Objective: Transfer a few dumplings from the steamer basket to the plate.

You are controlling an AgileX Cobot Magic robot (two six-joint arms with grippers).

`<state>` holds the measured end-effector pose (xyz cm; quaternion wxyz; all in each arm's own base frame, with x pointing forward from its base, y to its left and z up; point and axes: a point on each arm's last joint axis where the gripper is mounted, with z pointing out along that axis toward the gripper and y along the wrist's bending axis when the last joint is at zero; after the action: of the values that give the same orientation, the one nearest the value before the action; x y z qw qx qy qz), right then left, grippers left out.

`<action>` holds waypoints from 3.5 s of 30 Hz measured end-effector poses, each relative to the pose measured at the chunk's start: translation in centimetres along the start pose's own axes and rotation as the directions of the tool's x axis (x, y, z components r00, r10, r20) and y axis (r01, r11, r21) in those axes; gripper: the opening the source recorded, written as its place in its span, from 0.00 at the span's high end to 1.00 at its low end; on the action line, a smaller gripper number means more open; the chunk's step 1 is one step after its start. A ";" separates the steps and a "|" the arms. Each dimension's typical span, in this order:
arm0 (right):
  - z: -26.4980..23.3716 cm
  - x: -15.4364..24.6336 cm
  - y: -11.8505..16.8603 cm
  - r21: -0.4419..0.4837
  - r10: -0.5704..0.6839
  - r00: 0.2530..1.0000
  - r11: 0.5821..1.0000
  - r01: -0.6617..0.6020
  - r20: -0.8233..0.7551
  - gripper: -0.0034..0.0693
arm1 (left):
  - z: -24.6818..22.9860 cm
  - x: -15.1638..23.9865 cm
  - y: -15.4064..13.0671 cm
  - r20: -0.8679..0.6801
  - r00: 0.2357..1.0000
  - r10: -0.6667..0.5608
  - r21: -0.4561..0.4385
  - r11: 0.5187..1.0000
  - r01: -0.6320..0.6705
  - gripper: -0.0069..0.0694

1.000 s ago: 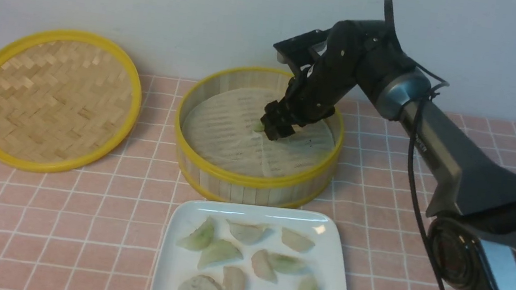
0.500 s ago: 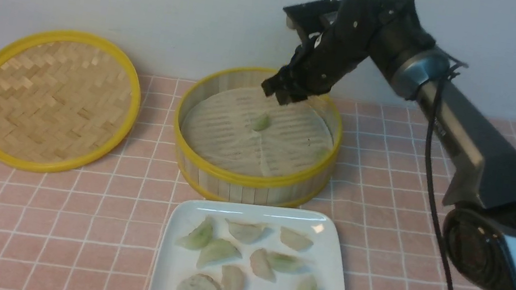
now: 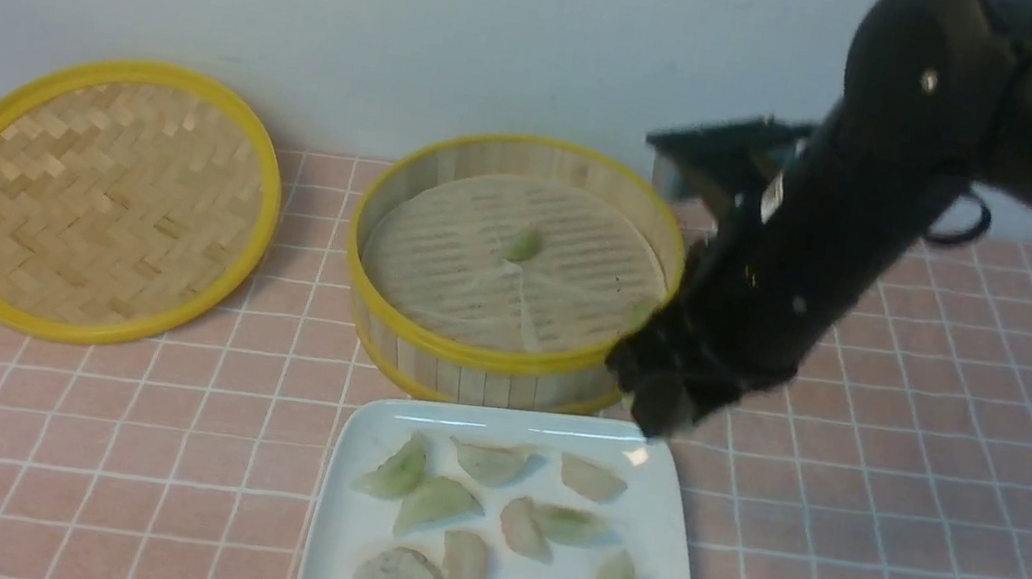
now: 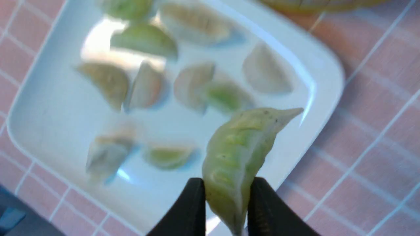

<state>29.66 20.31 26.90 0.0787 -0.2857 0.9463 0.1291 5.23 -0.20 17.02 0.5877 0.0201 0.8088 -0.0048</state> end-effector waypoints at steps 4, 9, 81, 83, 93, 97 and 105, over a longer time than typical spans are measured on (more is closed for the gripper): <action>3.9 3.2 1.8 -0.017 -0.010 0.997 1.000 0.008 -0.082 0.75 | 0.0 0.0 0.0 0.000 1.000 0.000 0.000 1.000 0.000 0.92; 7.4 4.9 3.5 -0.018 -0.041 0.991 0.999 0.039 -0.130 0.75 | 0.0 0.0 0.0 0.000 1.000 0.000 0.000 1.000 0.000 0.92; -10.5 31.8 0.1 -0.002 0.002 0.009 1.000 0.022 1.000 0.97 | 0.0 0.0 0.0 0.000 1.000 0.000 0.000 1.000 0.000 0.92; -10.1 31.7 0.3 0.010 -0.011 0.036 0.999 0.049 0.999 0.97 | 0.0 0.0 0.0 0.000 1.000 0.000 0.000 1.000 0.000 0.92; -10.1 31.8 1.1 0.104 -0.108 0.024 0.985 0.141 0.994 0.97 | 0.0 0.0 0.0 0.000 1.000 0.000 0.000 1.000 0.000 0.92; -10.1 31.8 1.2 0.103 -0.107 0.024 0.984 0.143 0.994 0.97 | 0.0 0.0 0.0 0.000 1.000 0.000 0.000 1.000 0.000 0.92; -7.5 31.3 0.0 0.175 -0.169 0.094 0.983 -0.053 0.981 0.97 | 0.0 0.0 0.0 0.000 1.000 0.000 0.000 1.000 0.000 0.92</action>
<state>3.27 1.82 27.06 0.7224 -0.1540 0.6421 0.2054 5.23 -0.20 17.02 0.5877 0.0201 0.8088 -0.0048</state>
